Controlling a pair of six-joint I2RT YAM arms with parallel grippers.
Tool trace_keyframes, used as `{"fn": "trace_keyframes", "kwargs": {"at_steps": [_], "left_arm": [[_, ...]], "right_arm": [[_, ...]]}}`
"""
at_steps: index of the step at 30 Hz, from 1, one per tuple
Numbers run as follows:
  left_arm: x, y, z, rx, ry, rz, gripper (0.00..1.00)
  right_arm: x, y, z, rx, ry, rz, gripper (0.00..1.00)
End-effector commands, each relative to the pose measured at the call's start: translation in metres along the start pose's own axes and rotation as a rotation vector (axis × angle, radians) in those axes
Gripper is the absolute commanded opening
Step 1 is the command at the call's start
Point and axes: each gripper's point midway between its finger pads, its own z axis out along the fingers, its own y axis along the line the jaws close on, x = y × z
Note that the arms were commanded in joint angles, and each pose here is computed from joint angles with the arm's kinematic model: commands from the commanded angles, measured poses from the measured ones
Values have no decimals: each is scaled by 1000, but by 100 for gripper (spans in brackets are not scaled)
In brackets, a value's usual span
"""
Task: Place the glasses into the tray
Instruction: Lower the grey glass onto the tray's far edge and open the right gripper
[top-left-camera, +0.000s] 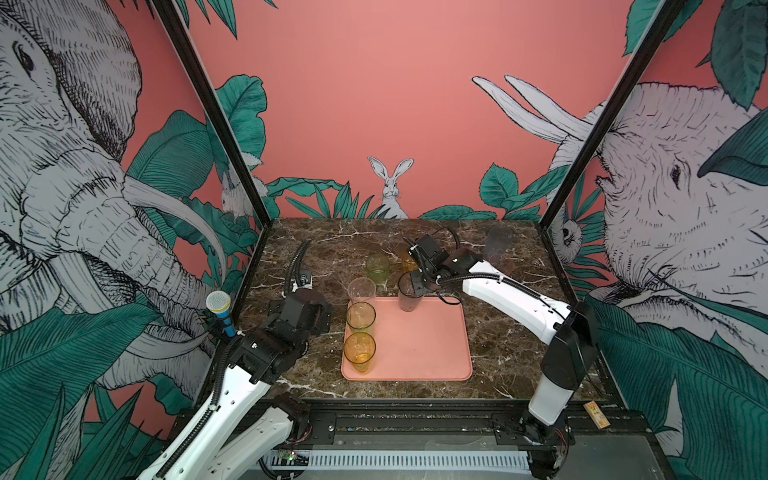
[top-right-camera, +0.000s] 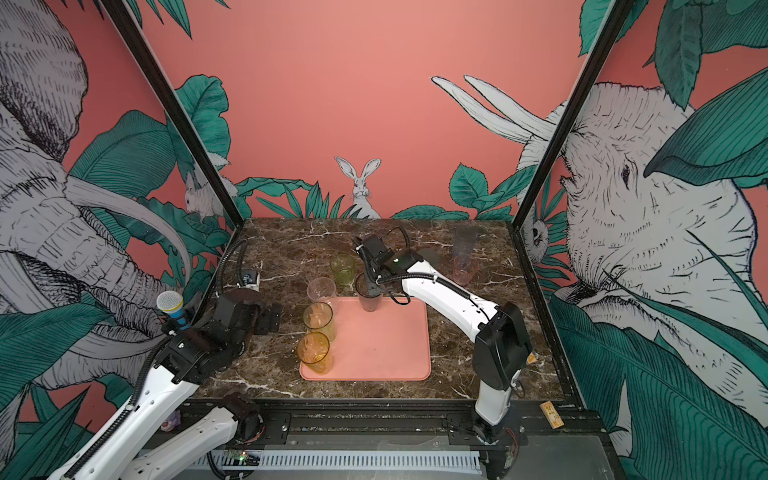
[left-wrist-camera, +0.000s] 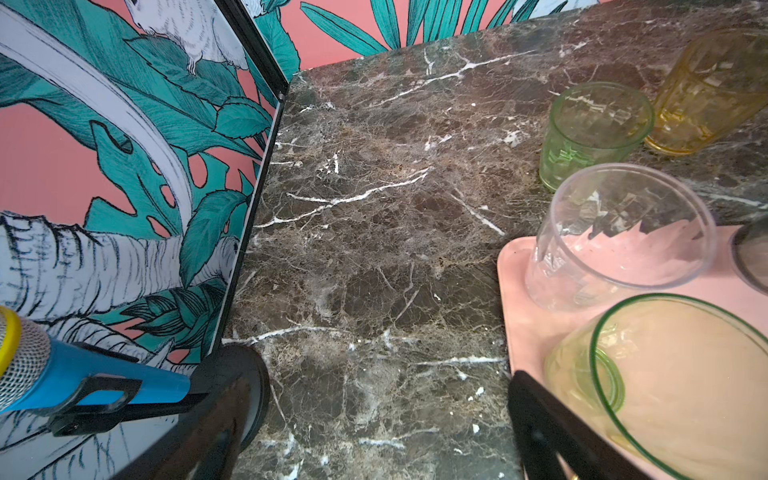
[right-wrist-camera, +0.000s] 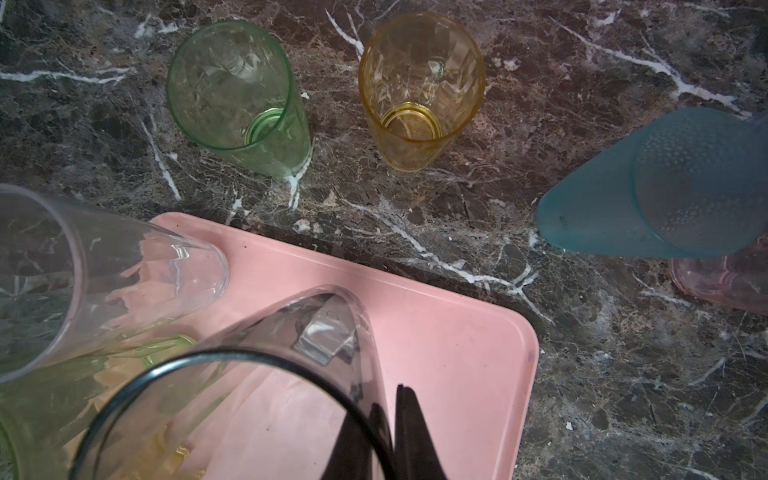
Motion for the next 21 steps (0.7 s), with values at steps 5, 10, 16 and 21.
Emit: {"fn": "trace_keyframes", "kwargs": {"at_steps": [5,10,16,21], "left_arm": [[1,1,0,1,-5,-19,97],[1,1,0,2,-3,-17,97],[1,0,1,2,-2,-16,97],[2,-1,2,4,1,-15,97]], "right_arm": [[-1,8,14,-7,-2,14,0],[3,9,22,-2,14,12,0],[7,11,29,-3,33,11,0],[12,11,35,2,47,9,0]]}}
